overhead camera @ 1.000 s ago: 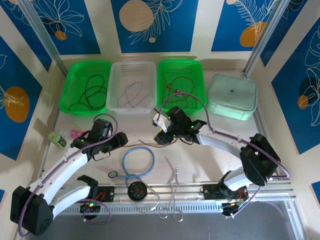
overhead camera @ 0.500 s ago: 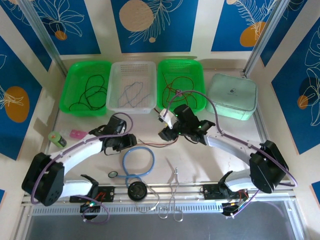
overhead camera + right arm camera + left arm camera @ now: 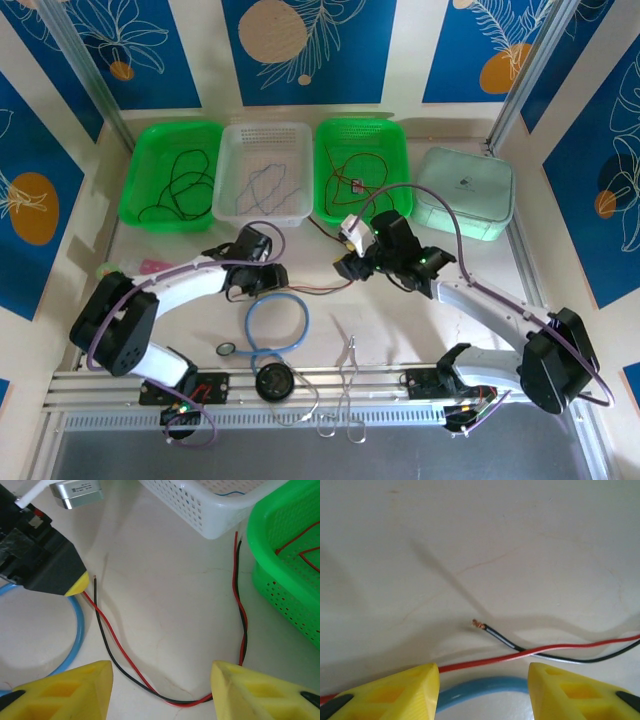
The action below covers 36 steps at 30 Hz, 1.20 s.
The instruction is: Untangle the cables
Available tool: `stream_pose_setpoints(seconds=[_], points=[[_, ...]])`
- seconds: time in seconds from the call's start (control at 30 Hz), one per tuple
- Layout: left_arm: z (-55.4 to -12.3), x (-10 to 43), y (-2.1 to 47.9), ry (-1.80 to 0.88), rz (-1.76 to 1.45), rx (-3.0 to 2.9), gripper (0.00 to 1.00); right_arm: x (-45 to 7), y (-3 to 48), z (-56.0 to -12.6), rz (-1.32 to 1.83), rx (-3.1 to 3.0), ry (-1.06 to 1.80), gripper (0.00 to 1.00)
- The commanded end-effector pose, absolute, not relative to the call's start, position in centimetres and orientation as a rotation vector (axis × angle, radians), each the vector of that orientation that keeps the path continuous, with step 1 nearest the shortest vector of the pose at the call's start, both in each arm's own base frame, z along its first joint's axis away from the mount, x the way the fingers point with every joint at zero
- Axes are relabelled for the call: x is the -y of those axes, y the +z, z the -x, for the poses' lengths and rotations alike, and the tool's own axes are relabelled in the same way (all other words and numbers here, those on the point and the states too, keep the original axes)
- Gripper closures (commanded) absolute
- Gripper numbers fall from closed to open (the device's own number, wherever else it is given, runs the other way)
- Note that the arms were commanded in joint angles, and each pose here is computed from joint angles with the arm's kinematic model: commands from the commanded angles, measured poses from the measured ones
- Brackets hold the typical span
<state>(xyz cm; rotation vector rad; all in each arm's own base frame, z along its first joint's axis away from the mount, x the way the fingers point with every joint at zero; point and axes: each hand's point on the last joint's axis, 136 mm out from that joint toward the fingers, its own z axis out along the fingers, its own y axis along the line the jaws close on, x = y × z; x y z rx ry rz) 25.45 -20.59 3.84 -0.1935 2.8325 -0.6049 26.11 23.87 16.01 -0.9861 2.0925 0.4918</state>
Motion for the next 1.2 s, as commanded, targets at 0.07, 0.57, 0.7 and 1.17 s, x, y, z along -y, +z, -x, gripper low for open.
stream_pose_setpoints(seconds=[0.07,0.57,0.7,1.17], points=[[-26.6,21.3,4.1,-0.529,0.164,-2.843,0.54,-22.4,16.2,-25.8,0.954,-2.106,0.475,0.46],[-26.7,22.8,1.8,-0.337,0.062,-2.947,0.61,-20.2,17.2,-26.1,0.892,-2.09,0.482,0.46],[-26.4,22.1,1.2,-0.17,0.005,-2.986,0.7,-19.8,17.8,-26.1,0.875,-2.08,0.482,0.46],[-29.4,26.8,2.5,-0.294,-0.031,-2.938,0.95,-19.4,20.4,-25.8,0.87,-2.034,0.478,0.46]])
